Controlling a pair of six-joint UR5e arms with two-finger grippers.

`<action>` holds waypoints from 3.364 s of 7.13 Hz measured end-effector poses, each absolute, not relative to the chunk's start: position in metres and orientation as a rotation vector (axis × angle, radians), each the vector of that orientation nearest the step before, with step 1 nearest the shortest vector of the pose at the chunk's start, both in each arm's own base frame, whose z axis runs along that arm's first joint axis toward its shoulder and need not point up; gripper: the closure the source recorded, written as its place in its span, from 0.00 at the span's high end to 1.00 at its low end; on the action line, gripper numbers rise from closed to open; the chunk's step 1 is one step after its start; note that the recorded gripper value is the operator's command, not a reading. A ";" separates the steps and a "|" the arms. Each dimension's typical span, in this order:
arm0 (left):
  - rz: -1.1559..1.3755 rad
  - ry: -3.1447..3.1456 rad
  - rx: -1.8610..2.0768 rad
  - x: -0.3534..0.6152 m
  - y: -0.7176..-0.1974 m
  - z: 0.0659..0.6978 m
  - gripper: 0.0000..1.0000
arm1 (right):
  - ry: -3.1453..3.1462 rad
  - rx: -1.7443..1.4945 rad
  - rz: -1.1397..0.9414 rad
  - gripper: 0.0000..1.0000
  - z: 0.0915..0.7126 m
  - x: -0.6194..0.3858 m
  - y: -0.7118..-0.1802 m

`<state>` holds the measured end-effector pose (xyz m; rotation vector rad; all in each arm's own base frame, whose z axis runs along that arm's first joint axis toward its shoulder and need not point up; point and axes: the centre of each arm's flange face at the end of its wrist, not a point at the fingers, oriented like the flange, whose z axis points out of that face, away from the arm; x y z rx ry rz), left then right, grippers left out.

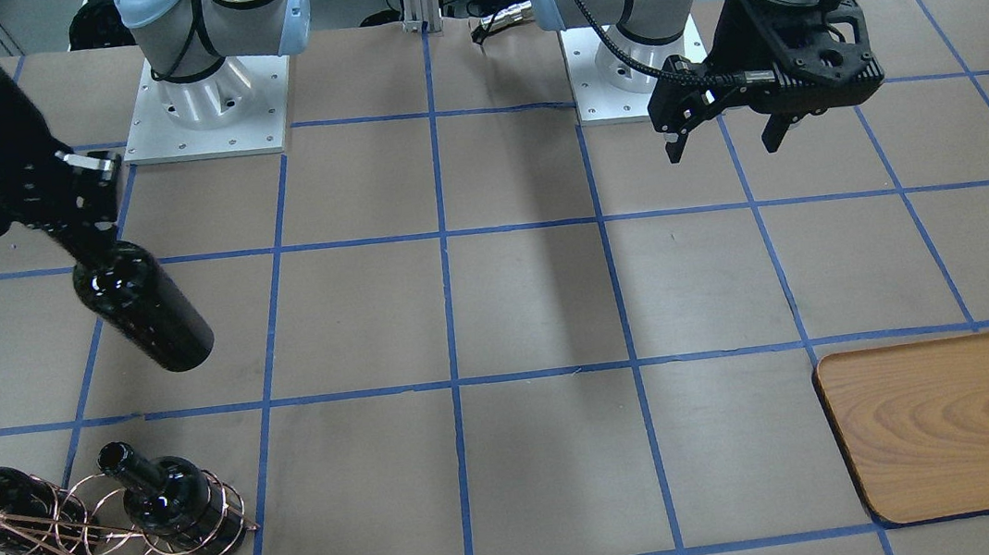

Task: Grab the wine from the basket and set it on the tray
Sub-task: 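Lift the dark bottle out of the rack with the right gripper, then carry the bottle toward the table center and set it down, right gripper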

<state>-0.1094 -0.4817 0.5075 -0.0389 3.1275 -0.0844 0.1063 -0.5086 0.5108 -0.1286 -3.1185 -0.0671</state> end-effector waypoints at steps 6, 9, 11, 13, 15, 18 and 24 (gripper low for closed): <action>-0.089 3.112 -0.114 -0.079 -0.487 0.509 1.00 | -3.069 -0.536 0.006 0.13 0.439 0.325 -0.409; -0.106 3.108 -0.059 -0.042 -0.494 0.510 1.00 | -3.047 -0.714 0.047 0.13 0.402 0.399 -0.388; -0.105 3.113 -0.043 -0.038 -0.494 0.509 1.00 | -3.050 -0.745 0.061 0.16 0.392 0.414 -0.385; -0.103 3.116 -0.039 -0.038 -0.494 0.508 1.00 | -3.047 -0.743 0.056 0.38 0.389 0.417 -0.385; -0.101 3.112 -0.029 -0.040 -0.494 0.508 1.00 | -3.041 -0.735 0.048 0.99 0.387 0.417 -0.384; -0.092 3.110 -0.020 -0.043 -0.492 0.508 1.00 | -3.043 -0.724 0.044 1.00 0.386 0.417 -0.384; -0.087 3.169 -0.003 -0.061 -0.487 0.504 1.00 | -3.095 -0.384 0.170 1.00 0.473 0.283 -0.453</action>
